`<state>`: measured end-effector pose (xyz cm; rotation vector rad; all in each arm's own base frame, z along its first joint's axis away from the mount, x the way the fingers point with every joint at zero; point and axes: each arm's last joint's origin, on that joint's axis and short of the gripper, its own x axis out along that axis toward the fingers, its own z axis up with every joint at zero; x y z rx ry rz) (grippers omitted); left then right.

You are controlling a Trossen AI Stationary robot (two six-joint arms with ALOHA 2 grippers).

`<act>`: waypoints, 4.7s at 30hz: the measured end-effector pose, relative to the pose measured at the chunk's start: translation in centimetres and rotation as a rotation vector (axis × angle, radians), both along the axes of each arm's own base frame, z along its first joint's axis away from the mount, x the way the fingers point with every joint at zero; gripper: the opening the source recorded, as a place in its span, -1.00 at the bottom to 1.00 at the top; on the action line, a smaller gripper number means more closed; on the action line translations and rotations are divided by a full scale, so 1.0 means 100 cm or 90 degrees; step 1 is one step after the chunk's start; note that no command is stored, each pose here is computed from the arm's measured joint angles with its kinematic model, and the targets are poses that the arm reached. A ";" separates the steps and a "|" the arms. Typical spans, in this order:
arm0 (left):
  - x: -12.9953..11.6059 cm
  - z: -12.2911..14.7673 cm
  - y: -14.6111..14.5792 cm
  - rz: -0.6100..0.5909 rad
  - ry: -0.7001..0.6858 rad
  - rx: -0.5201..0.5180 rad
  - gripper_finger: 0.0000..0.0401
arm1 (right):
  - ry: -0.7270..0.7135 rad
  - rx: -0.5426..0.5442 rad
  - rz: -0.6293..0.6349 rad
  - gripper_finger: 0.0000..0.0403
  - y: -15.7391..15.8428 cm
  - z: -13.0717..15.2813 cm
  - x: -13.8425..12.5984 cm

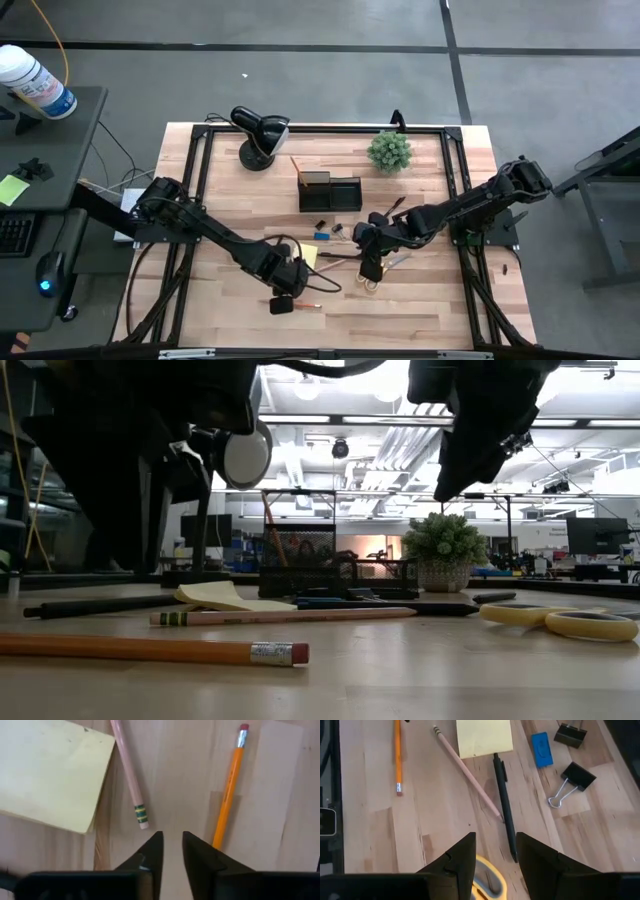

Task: Pick and place office supplies into organizer
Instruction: Put the pink pencil into the black desk organizer

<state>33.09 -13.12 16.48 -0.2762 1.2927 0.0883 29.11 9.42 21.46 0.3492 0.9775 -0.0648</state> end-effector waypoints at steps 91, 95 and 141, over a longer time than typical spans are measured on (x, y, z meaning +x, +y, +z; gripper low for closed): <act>0.005 -0.032 -0.004 0.043 0.024 0.065 -0.95 | -0.003 -0.052 -0.002 -0.32 -0.002 -0.001 -0.001; 0.000 -0.025 -0.003 0.033 0.030 0.067 -0.97 | -0.003 -0.053 -0.001 -0.32 -0.002 -0.001 -0.001; -0.015 0.116 0.080 0.000 0.073 0.387 -1.00 | -0.215 -0.063 -0.061 -0.32 -0.032 0.097 -0.067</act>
